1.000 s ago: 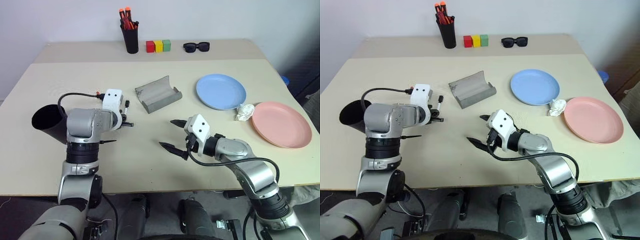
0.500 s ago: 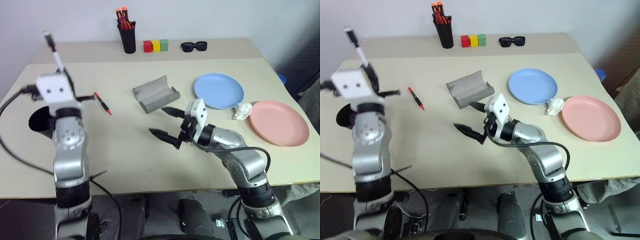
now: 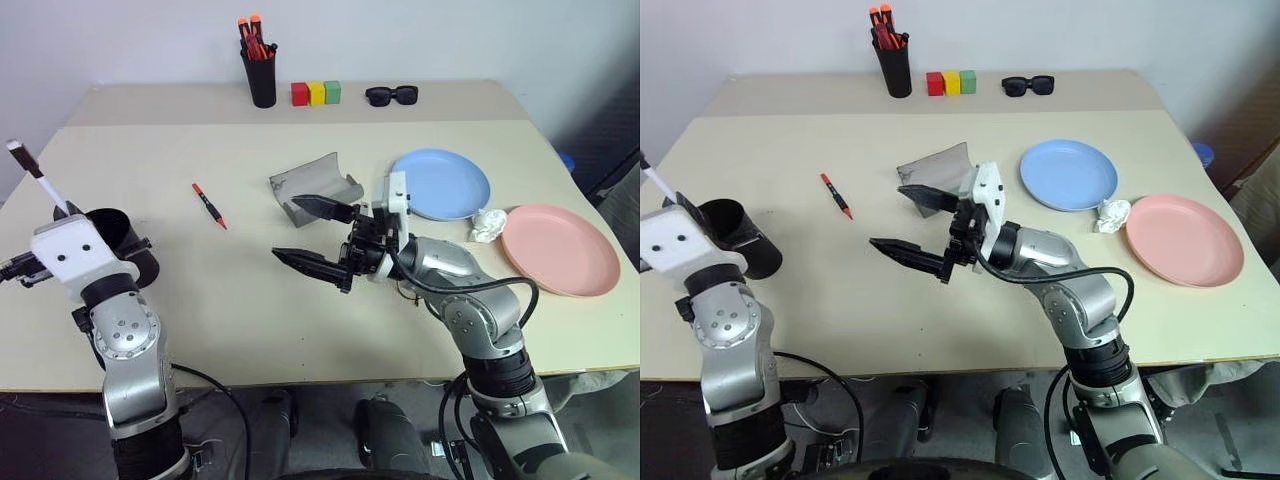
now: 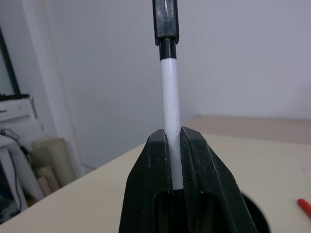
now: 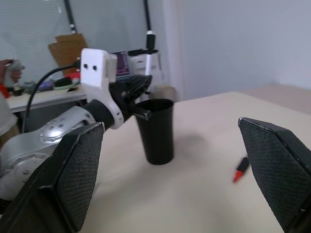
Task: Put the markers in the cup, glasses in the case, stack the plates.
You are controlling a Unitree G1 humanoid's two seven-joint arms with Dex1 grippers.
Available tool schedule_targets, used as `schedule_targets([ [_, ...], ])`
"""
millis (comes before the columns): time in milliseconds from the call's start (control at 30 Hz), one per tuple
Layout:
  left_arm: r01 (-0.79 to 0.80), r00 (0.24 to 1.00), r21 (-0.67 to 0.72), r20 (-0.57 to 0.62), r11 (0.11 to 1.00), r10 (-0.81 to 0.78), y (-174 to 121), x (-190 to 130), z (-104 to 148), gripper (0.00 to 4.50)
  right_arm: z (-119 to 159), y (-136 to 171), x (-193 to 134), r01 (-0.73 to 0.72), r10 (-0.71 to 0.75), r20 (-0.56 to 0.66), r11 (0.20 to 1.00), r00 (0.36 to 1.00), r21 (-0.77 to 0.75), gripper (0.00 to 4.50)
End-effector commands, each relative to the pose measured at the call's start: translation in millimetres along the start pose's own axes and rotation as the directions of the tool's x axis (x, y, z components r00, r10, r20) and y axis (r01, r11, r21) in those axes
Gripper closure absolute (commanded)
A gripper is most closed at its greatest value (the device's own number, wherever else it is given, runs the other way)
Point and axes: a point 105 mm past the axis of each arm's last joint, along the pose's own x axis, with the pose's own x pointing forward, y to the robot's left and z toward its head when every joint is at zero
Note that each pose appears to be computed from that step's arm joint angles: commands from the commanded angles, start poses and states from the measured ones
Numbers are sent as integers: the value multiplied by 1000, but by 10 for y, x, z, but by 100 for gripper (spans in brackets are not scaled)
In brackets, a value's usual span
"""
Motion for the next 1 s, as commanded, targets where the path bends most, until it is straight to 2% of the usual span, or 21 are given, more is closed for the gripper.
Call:
schedule_targets([
  [33,-31,999,-4,43,1000,32,53,0,79,445,86,36,52,-26,26,23,999,999,-29,0],
  [133,-38,999,-4,37,999,38,66,3,65,445,80,39,56,-24,25,24,999,999,-30,0],
  [167,-42,998,-3,36,999,43,74,5,61,368,78,40,56,-23,24,24,999,999,-31,0],
  [200,-45,998,-2,34,999,45,79,6,58,339,75,42,54,-22,23,24,999,999,-31,0],
  [367,-44,999,4,30,999,44,83,9,53,85,57,52,34,-15,15,21,999,1000,-31,0],
  [500,-41,999,-7,35,999,41,69,10,73,85,46,59,25,-12,13,20,999,1000,-30,0],
  [633,27,994,-52,107,998,-22,-85,59,275,85,46,56,21,-9,10,21,1000,1000,-30,0],
  [767,302,945,-210,194,930,-263,-699,151,701,85,77,-14,4,26,-25,38,999,999,-26,0],
  [800,349,932,-232,184,908,-311,-823,162,740,85,87,-34,1,36,-35,44,999,998,-24,0],
  [833,386,922,-241,135,890,-364,-962,177,711,59,98,-56,-1,47,-46,50,999,998,-22,0],
  [900,369,912,-277,-79,887,-404,-1191,246,482,2,118,-107,-12,74,-73,61,997,995,-20,0],
  [933,356,901,-278,-151,892,-407,-1244,255,404,2,122,-119,-15,81,-79,63,997,995,-20,0],
  [1000,306,873,-184,-338,934,-352,-1326,311,183,2,115,-145,-20,94,-92,61,995,994,-25,0],
])
